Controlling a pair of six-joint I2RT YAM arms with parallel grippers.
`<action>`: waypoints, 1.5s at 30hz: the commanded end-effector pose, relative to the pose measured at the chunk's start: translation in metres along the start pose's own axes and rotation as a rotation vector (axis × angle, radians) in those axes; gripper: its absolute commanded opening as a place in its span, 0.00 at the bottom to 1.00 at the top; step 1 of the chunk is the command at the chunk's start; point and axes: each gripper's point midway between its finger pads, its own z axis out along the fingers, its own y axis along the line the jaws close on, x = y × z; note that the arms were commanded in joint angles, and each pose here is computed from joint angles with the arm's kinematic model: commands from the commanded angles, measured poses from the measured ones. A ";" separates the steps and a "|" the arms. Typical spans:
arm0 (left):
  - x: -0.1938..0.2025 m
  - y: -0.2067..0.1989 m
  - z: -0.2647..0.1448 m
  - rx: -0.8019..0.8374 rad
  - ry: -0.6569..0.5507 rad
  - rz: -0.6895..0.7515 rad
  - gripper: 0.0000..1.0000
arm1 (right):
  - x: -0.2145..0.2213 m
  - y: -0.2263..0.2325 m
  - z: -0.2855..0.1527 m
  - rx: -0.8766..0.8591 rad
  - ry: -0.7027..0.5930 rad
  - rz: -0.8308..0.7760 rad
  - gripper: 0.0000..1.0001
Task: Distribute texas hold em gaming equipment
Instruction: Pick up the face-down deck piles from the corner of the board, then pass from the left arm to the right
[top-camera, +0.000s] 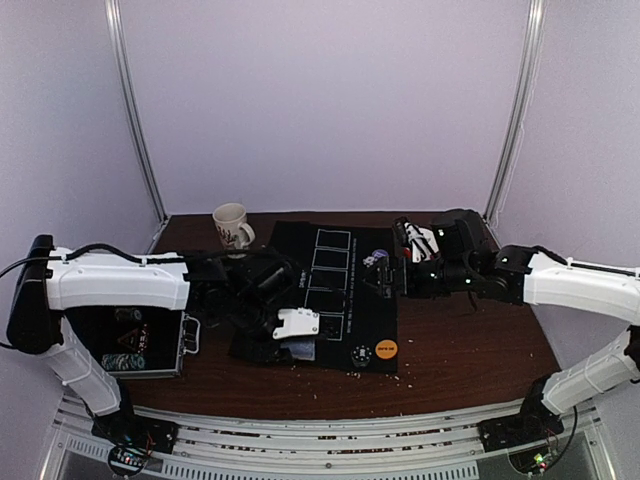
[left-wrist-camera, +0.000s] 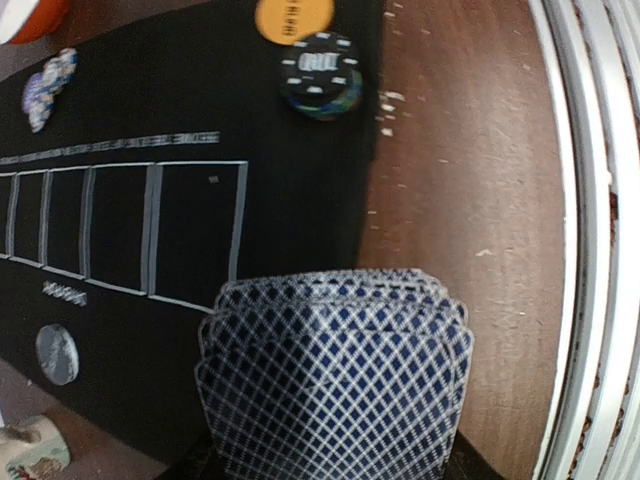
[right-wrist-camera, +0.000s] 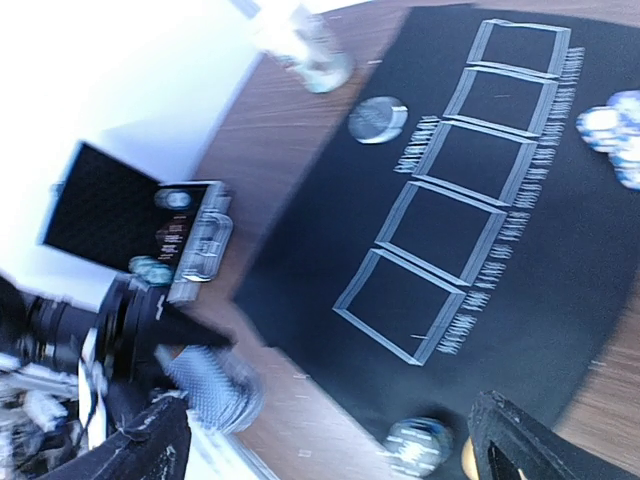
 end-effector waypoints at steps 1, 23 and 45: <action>-0.008 0.029 -0.038 -0.062 -0.012 -0.070 0.55 | -0.001 0.039 0.012 -0.234 0.021 0.056 1.00; -0.028 0.065 -0.064 -0.126 -0.074 -0.116 0.54 | 0.015 0.096 0.081 -0.495 0.130 0.052 0.94; -0.018 0.076 -0.058 -0.184 -0.074 -0.128 0.80 | 0.020 0.133 0.097 -0.634 0.193 -0.004 0.03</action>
